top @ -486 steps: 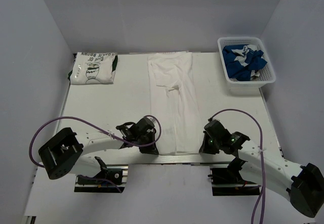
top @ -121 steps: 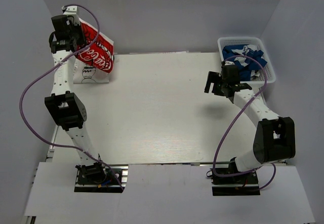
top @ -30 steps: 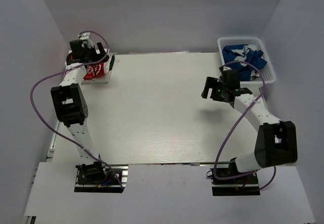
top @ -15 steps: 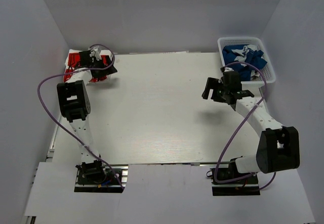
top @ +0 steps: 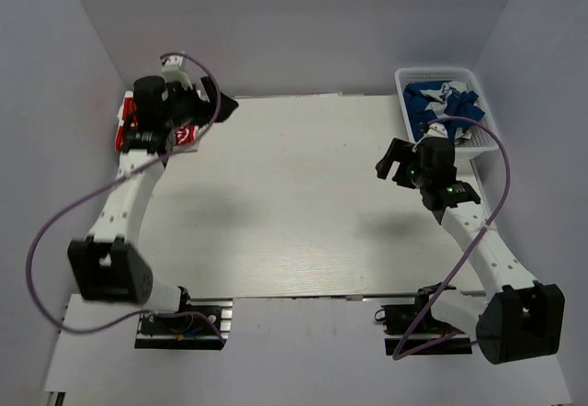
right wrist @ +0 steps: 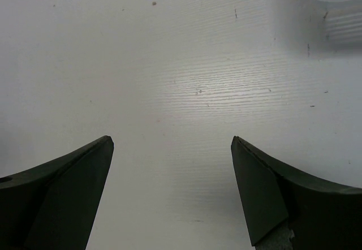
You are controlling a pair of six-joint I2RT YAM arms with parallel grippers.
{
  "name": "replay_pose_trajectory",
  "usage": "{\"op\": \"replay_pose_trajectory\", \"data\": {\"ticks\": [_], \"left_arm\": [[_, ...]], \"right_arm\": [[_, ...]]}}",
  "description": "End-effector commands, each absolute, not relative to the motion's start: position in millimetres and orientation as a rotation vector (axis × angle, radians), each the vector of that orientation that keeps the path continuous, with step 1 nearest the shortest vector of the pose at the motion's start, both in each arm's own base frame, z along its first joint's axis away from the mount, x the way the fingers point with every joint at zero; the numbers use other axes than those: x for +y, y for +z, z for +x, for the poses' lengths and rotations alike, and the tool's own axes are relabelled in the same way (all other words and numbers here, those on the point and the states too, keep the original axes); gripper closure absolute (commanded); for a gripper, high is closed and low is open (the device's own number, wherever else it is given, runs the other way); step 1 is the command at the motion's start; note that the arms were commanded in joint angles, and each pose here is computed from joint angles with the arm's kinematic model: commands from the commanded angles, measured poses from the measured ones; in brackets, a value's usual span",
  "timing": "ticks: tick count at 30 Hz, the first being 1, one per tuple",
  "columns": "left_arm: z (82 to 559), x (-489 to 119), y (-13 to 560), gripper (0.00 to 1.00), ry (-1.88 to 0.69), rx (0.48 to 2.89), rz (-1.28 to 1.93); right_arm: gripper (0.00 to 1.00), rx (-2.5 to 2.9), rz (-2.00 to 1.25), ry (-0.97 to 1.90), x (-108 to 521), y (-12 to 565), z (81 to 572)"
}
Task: Fold and stack the t-shirts
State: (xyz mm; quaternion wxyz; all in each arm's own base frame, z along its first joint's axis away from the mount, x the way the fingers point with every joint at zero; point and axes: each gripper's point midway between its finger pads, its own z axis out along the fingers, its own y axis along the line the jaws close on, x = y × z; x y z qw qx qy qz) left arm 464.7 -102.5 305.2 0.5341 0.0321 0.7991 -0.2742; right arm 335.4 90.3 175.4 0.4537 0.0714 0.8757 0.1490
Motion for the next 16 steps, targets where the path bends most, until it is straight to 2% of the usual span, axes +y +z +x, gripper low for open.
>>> {"op": "replay_pose_trajectory", "data": {"ticks": [1, 7, 11, 16], "left_arm": [[392, -134, 290, 0.0, -0.805, 1.916, 0.014], [325, -139, 246, 0.0, -0.768, 2.008, -0.096], [315, -115, 232, 0.0, -0.609, 2.056, -0.175], [310, -119, 228, 0.0, -0.629, 2.046, -0.155]], "right_arm": [[0.1, 2.115, 0.256, 0.365, 84, 184, 328], [0.1, 2.087, 0.317, 0.416, 82, 173, 308], [0.1, 2.036, 0.302, 0.471, 87, 168, 301], [0.1, 1.939, 0.257, 0.505, 89, 181, 296]]}}
